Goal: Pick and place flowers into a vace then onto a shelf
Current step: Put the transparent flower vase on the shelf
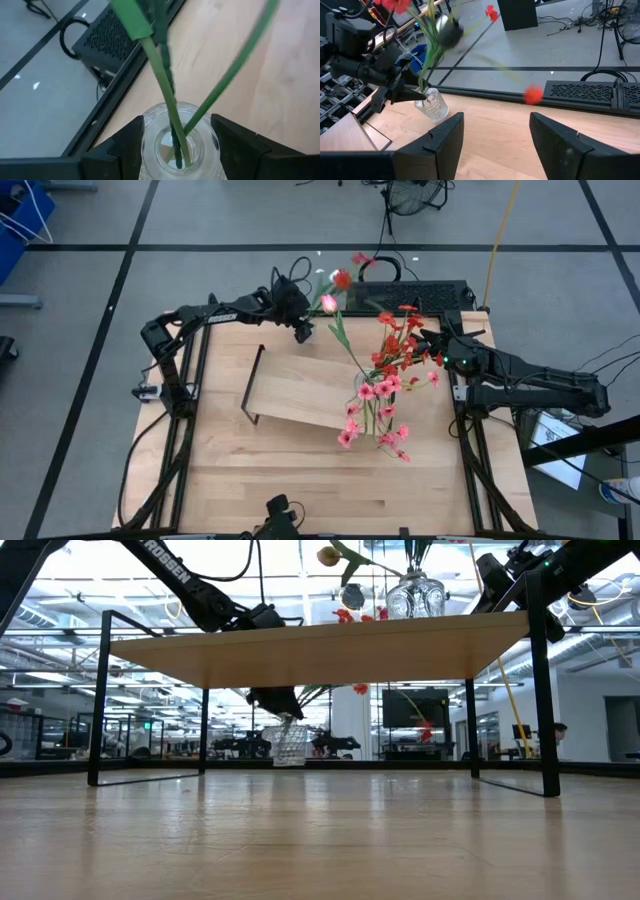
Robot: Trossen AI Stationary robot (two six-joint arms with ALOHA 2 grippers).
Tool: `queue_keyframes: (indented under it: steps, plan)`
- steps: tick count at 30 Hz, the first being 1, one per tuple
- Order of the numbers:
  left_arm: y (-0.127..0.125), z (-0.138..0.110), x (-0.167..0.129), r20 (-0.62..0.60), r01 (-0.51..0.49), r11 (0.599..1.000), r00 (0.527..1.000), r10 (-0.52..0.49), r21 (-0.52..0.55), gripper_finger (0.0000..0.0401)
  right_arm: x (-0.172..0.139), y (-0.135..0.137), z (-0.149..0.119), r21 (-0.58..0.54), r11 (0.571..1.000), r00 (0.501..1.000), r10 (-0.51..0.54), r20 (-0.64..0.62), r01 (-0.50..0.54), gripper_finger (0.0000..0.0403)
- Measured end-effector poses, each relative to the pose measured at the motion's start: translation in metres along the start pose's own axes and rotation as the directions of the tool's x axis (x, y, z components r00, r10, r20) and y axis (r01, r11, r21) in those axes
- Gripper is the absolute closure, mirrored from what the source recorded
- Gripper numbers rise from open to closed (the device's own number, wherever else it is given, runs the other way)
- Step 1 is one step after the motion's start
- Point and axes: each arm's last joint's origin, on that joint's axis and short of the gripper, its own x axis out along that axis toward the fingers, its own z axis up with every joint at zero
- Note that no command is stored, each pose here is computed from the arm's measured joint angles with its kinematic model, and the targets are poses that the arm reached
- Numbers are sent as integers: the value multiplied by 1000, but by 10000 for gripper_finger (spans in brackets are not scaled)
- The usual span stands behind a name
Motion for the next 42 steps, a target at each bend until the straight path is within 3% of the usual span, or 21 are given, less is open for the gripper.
queue_keyframes:
  steps: [12,28,36,42]
  plan:
    - [11,19,-23,74,-12,991,997,22,-134,188,0,0,0,-37,999,1000,0,0,0,184]
    - [29,97,-96,143,-6,984,989,31,-176,188,0,-1,-1,-126,992,1000,-6,-5,6,184]
    - [11,113,-120,99,25,978,995,-4,-207,188,0,-2,-2,-152,988,1000,-15,-16,12,184]
    - [-19,126,-134,75,10,990,997,0,-137,188,0,-5,-6,-184,982,998,-43,-49,33,184]
